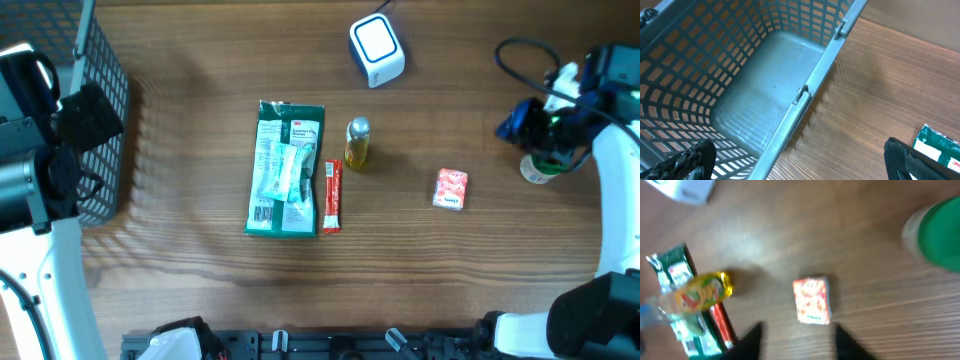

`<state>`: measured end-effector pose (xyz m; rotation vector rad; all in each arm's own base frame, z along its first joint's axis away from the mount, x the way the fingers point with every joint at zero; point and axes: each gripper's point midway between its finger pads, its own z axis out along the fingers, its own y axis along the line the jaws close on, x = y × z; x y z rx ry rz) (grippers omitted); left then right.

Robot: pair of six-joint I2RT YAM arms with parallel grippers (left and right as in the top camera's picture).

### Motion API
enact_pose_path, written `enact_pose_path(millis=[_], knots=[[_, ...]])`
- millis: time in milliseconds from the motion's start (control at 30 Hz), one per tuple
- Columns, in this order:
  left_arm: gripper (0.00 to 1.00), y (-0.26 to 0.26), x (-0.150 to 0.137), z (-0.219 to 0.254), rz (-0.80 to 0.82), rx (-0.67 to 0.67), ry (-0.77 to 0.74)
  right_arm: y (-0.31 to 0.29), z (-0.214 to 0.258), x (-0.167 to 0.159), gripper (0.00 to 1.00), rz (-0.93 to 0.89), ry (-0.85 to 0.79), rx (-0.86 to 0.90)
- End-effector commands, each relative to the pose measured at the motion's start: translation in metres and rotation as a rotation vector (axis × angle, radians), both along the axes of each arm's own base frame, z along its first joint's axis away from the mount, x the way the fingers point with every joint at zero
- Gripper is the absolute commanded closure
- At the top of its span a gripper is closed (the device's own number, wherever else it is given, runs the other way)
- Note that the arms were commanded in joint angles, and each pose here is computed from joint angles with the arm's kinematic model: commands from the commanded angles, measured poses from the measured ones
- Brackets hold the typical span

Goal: Scan the item barcode
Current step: 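Move the right gripper to the tissue pack and grasp it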

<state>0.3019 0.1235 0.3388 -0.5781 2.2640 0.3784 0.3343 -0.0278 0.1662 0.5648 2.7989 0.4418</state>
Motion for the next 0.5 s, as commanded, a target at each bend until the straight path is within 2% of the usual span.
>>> enact_pose_path(millis=[0, 133, 467], knots=[[0.0, 0.001, 0.0, 0.001, -0.005, 0.007, 0.0, 0.024, -0.039, -0.019, 0.61, 0.06, 0.094, 0.042], [0.0, 0.001, 0.0, 0.001, -0.005, 0.007, 0.0, 0.028, -0.081, -0.03, 0.55, 0.027, 0.141, 0.006], [0.0, 0.001, 0.0, 0.001, -0.005, 0.007, 0.0, 0.02, -0.132, -0.043, 0.57, -0.014, 0.146, -0.066]])
